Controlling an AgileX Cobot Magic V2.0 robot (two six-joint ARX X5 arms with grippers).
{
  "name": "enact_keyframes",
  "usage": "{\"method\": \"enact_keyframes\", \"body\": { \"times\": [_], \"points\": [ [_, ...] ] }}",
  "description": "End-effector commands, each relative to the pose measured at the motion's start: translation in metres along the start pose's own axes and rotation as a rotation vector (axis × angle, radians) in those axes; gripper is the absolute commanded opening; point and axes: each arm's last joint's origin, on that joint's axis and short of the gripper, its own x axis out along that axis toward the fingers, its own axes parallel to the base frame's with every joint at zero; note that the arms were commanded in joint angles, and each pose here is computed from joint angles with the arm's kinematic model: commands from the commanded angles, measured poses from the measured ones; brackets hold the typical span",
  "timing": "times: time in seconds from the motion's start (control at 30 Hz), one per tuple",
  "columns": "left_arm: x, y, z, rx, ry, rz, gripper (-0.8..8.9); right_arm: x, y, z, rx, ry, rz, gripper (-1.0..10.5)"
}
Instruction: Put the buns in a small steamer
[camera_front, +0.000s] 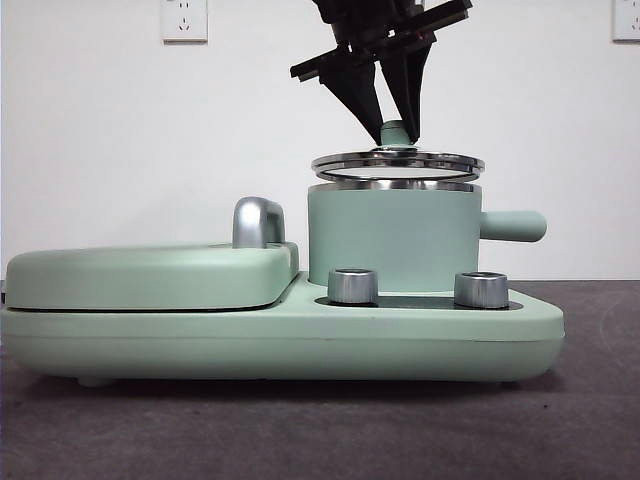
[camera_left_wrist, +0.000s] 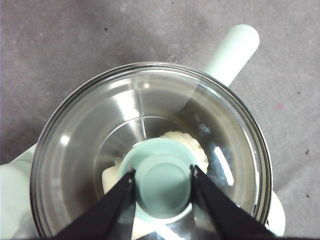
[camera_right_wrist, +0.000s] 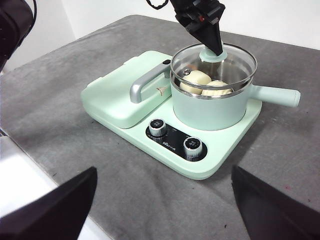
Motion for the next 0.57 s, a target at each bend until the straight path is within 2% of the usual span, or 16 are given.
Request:
{"method": "enact_keyframes", "body": {
  "times": [0.03, 0.4, 0.57],
  "points": [
    [0.009, -0.002, -0.004, 0.004, 0.054, 0.001, 0.15, -0.003, 0.001, 0.003, 0.007, -0.022, 0.005, 4.3],
    [0.027, -0.002, -0.005, 0.002, 0.091, 0.006, 0.15, -0.003, 0.000, 0.003, 0.011, -0.023, -0.001, 4.3],
    [0.027, 0.000, -0.005, 0.003, 0.088, 0.047, 0.15, -0.003, 0.000, 0.003, 0.011, -0.023, -0.001, 4.3]
  ]
}}
